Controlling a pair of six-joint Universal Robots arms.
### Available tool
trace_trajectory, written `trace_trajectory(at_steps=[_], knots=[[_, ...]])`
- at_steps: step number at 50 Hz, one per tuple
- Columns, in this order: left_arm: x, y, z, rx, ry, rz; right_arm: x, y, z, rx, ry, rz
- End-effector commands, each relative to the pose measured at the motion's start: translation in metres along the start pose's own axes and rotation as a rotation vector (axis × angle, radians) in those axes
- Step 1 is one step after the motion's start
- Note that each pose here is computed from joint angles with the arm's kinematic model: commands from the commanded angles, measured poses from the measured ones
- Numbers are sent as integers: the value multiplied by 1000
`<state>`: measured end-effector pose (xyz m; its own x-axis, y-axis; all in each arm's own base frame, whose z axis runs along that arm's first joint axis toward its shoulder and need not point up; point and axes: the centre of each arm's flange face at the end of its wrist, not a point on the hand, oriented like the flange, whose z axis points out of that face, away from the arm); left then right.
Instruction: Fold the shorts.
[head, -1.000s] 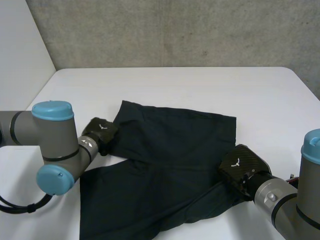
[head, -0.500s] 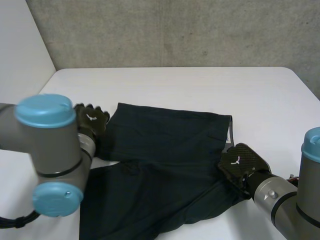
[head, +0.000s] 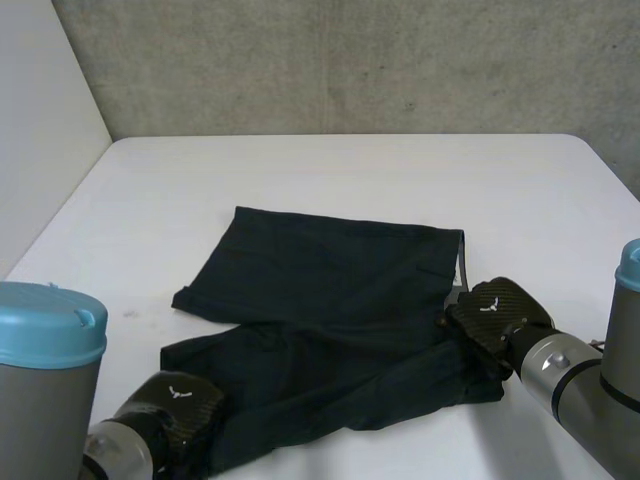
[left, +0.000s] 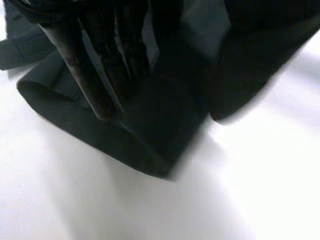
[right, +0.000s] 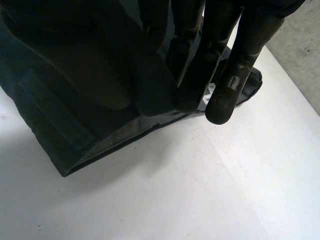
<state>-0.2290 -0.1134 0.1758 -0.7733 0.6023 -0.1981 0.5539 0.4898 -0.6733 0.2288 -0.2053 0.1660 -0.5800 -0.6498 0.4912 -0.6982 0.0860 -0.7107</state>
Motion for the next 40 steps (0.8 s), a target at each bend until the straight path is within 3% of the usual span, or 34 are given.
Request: trace_trajectory(at_steps=[1, 6, 14, 21, 28, 35, 40], knots=[[-15, -41, 30, 246, -122, -1, 5, -12, 2, 41, 19, -15], [-30, -101, 61, 495, -232, 99, 30, -39, 16, 145, 115, -30], [-43, -163, 130, 695, -409, 284, 74, -68, 72, 240, 340, -64], [-60, -170, 195, 689, -487, 356, 80, -70, 130, 238, 386, -197], [-62, -171, 234, 765, -529, 343, 68, -49, 177, 219, 350, -230], [-51, -164, 236, 832, -531, 340, 74, -57, 176, 253, 378, -203], [-55, -178, 195, 879, -547, 327, 108, -98, 126, 382, 424, 23]])
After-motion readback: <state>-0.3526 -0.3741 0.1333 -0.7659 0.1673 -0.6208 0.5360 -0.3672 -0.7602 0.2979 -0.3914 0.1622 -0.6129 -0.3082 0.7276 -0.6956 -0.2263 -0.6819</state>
